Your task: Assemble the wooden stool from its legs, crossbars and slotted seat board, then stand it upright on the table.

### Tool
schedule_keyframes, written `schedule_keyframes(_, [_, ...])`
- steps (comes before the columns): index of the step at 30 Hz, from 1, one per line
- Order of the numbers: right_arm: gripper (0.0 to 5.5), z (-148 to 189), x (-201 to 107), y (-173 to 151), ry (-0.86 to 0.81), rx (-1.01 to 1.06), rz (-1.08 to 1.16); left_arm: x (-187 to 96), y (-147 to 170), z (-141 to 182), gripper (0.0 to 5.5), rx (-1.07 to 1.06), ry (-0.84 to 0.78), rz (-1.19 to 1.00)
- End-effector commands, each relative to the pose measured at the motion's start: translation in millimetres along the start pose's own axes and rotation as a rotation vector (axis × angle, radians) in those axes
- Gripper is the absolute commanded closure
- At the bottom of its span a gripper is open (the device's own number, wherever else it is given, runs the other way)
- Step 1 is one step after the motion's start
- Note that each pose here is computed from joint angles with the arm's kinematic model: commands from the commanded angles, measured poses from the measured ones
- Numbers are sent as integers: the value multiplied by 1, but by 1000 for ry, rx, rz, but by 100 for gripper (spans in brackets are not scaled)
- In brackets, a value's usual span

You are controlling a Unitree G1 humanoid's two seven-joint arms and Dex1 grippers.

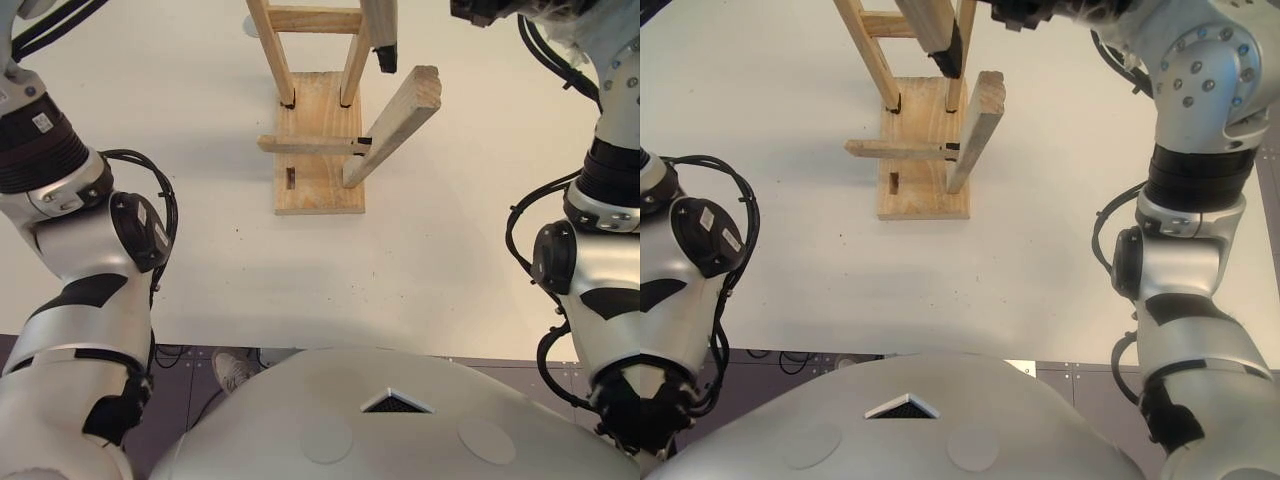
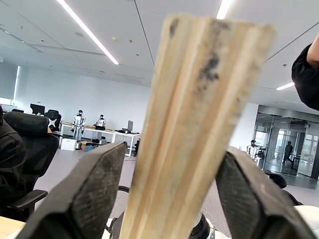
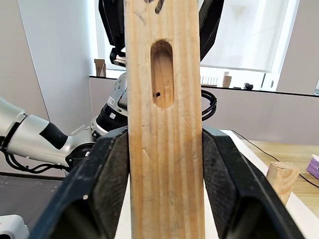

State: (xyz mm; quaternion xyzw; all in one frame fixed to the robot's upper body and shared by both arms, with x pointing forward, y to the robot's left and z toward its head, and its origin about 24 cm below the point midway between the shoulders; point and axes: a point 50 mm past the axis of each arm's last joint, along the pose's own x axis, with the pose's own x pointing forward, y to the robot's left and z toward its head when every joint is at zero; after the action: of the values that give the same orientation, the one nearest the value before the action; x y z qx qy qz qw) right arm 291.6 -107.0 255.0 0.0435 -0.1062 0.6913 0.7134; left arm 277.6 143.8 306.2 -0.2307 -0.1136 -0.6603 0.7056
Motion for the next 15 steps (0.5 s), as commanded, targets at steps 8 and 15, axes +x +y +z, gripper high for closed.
schedule_keyframes(8, [349, -4, -3, 6, 56, 9, 40, 3, -8, 16, 221, -4, -44, -63])
schedule_keyframes(15, [349, -11, -5, 8, 109, 30, 64, 6, -12, 10, 312, -17, -25, -88])
